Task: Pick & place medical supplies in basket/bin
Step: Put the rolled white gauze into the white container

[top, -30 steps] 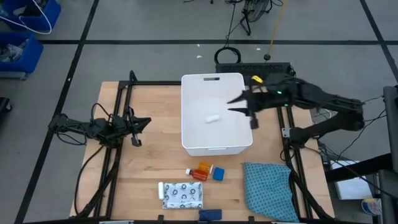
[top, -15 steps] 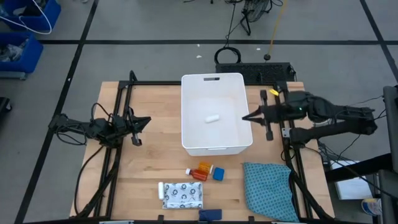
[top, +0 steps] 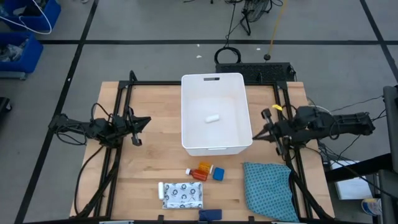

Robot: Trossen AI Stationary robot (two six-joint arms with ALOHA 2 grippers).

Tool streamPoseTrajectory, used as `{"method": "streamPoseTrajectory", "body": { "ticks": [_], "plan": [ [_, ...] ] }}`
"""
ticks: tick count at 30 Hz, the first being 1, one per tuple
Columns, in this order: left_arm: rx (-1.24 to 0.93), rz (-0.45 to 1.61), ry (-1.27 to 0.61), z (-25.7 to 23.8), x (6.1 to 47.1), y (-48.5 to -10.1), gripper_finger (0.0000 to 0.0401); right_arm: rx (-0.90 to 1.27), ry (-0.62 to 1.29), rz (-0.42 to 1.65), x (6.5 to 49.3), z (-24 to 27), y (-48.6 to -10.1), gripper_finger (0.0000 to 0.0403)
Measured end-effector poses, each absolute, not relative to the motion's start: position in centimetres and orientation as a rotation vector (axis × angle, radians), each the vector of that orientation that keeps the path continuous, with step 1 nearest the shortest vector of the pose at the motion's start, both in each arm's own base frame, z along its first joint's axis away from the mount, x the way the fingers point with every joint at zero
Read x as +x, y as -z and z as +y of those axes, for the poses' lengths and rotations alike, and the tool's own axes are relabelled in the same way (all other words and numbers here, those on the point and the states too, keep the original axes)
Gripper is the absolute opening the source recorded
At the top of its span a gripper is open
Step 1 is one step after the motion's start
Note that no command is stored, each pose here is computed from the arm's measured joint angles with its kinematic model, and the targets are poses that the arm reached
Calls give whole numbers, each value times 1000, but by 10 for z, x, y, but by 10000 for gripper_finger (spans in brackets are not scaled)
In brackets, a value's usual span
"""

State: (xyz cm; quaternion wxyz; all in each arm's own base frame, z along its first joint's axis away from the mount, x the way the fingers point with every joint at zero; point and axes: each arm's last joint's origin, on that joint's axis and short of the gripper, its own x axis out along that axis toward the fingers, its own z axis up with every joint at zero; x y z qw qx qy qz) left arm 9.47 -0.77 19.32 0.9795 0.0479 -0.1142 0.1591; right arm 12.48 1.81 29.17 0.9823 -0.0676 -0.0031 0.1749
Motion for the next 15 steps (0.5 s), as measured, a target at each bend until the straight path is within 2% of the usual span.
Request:
{"method": "streamPoseTrajectory", "body": {
  "ticks": [7, 12, 15],
  "plan": [
    [155, -221, -327, -8, 95, -193, 31, -157, -415, 36, 125, 27, -266, 0],
    [143, -222, -326, -8, 95, -193, 31, -142, -333, 30, 122, 24, -246, 0],
    [143, -222, -326, -8, 95, -193, 31, -141, -270, -45, 116, 21, -239, 0]
  ]
}}
